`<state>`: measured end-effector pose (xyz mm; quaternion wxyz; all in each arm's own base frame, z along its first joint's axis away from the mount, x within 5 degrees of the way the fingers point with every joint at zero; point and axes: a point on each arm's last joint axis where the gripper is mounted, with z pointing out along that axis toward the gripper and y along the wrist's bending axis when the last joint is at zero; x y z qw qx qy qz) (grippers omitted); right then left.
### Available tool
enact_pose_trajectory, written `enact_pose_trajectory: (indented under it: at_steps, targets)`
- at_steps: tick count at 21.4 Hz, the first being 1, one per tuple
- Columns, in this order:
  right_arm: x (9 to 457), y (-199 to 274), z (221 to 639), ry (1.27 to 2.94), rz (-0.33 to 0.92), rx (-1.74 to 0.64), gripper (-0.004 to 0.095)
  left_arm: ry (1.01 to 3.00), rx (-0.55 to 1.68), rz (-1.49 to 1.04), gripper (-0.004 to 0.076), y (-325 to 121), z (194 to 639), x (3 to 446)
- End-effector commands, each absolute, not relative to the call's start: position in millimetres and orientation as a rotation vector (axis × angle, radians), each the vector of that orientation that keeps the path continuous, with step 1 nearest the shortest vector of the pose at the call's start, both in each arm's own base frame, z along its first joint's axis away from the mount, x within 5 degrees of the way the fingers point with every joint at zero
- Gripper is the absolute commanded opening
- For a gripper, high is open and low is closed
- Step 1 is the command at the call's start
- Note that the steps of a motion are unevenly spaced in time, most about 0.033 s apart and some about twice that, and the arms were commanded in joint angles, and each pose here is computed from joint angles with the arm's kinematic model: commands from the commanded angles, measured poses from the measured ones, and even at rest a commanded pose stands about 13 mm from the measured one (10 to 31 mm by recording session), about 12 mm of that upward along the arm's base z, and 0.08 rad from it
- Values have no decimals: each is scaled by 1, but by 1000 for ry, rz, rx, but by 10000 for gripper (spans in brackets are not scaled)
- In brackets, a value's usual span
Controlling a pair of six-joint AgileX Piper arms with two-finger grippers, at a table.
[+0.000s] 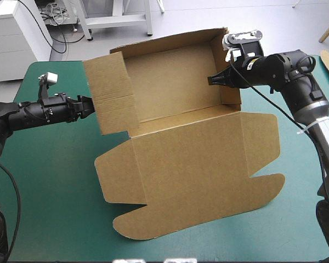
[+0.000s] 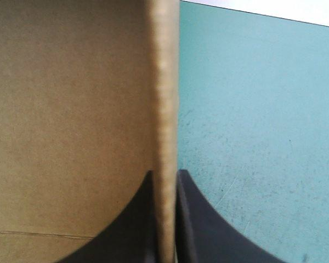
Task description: Fold the box
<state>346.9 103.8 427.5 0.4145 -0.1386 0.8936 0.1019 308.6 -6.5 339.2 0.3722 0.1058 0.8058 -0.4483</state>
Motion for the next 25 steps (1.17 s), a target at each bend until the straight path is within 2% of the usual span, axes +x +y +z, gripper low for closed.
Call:
enact_pose_trajectory:
  at_steps: [1,10,17,18,21,25]
  targets:
    - [339,99,455,2112,262,-305,-2,1883,365,-1285,565,-27,377,291]
    - [340,97,454,2119,232,-298,-1,1774,548,-1380,565,-74,406,275]
    - [332,119,453,2128,196,-355,0,1803,562,-1365,565,-76,406,275]
    - [332,122,454,2115,179,-337,0,1854,553,-1335,565,-78,406,275]
    - [327,136,456,2085,91,-337,0,2103,414,-987,565,-90,413,274]
    - [325,140,456,2083,102,-327,0,2139,267,-787,565,-101,426,266]
